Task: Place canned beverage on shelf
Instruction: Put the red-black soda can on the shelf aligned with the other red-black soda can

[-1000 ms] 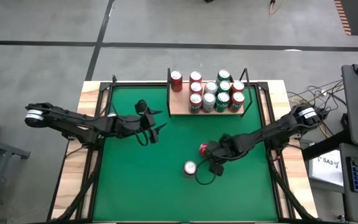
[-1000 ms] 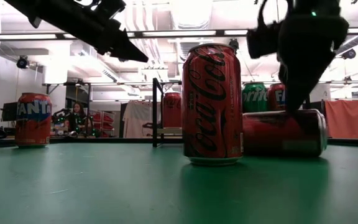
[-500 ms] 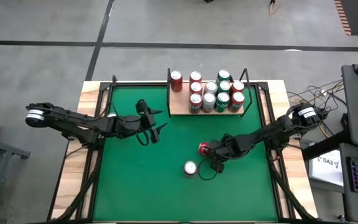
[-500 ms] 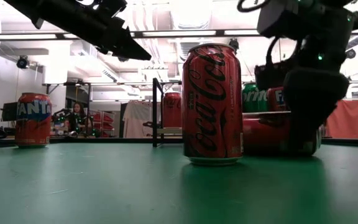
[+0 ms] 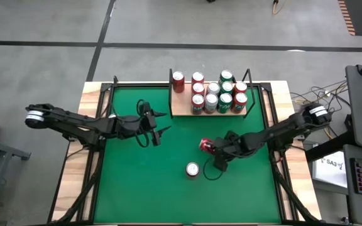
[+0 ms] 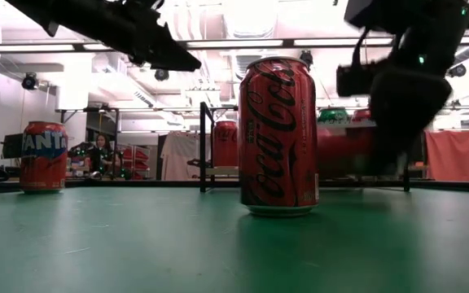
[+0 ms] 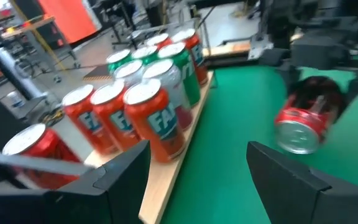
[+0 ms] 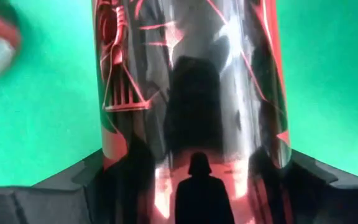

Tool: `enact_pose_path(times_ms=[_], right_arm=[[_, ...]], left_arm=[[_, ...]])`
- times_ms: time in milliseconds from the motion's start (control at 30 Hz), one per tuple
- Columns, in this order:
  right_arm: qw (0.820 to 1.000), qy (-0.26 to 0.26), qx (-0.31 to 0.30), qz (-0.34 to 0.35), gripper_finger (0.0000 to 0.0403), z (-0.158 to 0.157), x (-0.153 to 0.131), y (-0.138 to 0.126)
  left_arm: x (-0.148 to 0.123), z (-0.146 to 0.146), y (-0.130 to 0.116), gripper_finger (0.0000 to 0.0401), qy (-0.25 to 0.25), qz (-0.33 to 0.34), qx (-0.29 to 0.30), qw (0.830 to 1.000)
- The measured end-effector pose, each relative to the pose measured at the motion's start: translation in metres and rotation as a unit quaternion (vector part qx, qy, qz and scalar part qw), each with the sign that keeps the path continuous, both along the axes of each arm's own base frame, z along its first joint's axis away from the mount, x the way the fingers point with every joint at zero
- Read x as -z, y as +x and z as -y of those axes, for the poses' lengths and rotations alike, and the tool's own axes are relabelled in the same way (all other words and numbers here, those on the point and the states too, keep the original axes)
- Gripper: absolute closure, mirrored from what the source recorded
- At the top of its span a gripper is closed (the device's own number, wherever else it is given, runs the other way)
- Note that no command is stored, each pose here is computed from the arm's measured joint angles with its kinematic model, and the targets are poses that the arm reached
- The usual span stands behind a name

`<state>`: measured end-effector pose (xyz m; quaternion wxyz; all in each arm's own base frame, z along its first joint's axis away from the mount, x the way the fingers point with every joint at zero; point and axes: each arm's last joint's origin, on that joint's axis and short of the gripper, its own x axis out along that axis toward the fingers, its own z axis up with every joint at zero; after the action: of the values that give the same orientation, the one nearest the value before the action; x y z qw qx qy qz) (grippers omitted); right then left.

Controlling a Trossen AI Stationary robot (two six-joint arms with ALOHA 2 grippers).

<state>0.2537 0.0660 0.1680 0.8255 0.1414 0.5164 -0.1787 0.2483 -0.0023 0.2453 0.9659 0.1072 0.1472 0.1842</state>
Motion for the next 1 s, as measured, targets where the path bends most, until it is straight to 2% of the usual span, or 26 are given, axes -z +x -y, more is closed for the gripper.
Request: enact_pose_path(times_ms=[167,333,433,567,733,900,1000], right_arm=[[0.994,-0.065,0.001,0.09,0.0109,0.007,-0.035,-0.008],[0.965,-0.124,-0.038,0.228,0.0109,0.01,-0.076,-0.008],[0.933,-0.161,-0.085,0.312,0.0109,0.009,-0.097,-0.005],[0.881,-0.187,-0.164,0.403,0.0109,0.007,-0.116,0.003],[0.814,-0.215,-0.243,0.482,0.0109,0.007,-0.127,0.015],[0.747,-0.211,-0.309,0.549,0.0109,0.007,-0.127,0.031],[0.723,-0.189,-0.343,0.57,0.0109,0.009,-0.121,0.04]], left_arm=[[-0.012,0.003,-0.003,0.015,0.001,0.033,0.058,0.998],[-0.023,0.007,-0.003,0.015,0.011,0.077,0.125,0.989],[-0.029,0.008,-0.002,0.015,0.02,0.106,0.148,0.983],[-0.037,0.011,-0.002,0.015,0.022,0.147,0.192,0.97],[-0.047,0.015,-0.003,0.015,0.02,0.201,0.26,0.944],[-0.053,0.019,-0.003,0.015,0.014,0.244,0.32,0.916],[-0.055,0.02,-0.003,0.015,0.015,0.257,0.339,0.905]])
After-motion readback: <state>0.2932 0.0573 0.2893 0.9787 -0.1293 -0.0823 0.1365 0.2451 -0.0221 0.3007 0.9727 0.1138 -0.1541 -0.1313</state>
